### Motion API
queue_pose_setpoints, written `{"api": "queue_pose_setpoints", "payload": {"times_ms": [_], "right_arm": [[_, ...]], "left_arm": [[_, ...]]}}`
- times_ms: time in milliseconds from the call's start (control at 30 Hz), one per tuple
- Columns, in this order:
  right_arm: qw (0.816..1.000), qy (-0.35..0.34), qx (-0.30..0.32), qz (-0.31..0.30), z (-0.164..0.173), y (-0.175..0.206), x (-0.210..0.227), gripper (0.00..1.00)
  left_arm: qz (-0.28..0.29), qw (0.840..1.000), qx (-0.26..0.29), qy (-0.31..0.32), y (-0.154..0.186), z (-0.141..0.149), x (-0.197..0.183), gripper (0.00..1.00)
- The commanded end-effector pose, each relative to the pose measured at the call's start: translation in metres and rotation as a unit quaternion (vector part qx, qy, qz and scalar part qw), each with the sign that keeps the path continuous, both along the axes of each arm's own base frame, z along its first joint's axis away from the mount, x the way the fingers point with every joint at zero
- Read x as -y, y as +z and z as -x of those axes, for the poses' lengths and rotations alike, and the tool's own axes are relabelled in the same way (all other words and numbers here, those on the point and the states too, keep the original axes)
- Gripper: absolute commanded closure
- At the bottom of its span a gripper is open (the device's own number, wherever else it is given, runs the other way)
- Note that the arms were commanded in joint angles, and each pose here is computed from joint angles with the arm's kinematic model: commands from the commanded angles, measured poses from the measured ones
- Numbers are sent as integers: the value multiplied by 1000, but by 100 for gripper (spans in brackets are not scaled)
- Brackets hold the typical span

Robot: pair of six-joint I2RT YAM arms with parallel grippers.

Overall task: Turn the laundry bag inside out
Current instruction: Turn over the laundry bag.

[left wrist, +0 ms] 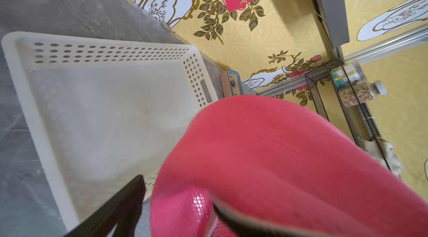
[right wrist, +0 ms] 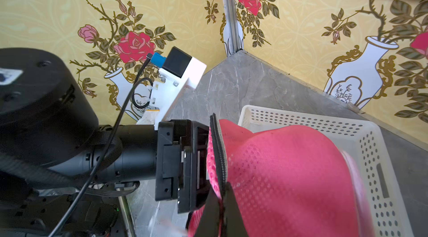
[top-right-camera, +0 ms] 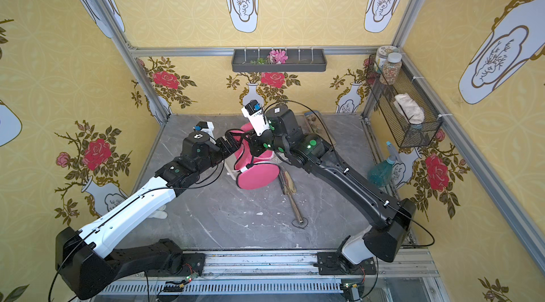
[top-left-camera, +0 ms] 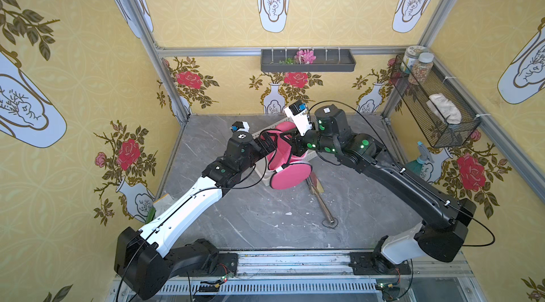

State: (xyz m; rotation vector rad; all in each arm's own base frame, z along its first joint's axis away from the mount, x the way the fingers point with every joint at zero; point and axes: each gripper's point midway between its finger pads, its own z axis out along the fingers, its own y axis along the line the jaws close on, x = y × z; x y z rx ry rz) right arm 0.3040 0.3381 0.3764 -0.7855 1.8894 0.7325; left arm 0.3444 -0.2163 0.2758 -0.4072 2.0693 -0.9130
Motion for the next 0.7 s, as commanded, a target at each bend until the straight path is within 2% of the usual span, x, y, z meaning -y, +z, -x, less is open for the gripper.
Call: {"api": "queue_pose_setpoints", "payload": {"times_ms": [0,133,200,300,467,667], "right_arm": [[999,-36,31,2,-12,13,8,100],[996,-77,25,38,-24,4,19,100],[998,-59,22,32,-20,2,14,100],[1000,-21,21,7,-10,5,3,100],[1000,5,25,12,-1,5,7,100],[999,42,14,-17,4,17,17,100]], "left_arm": [[-25,999,12,-17,0,-2,3,5],[-46,998,28,-41,3,0,6,4],[-64,997,23,-35,-4,0,2,0],[-89,996,17,-23,-17,-7,-5,0],[-116,992,36,-33,-23,-21,-10,1],[-100,979,114,-139,-9,-12,16,32]]}}
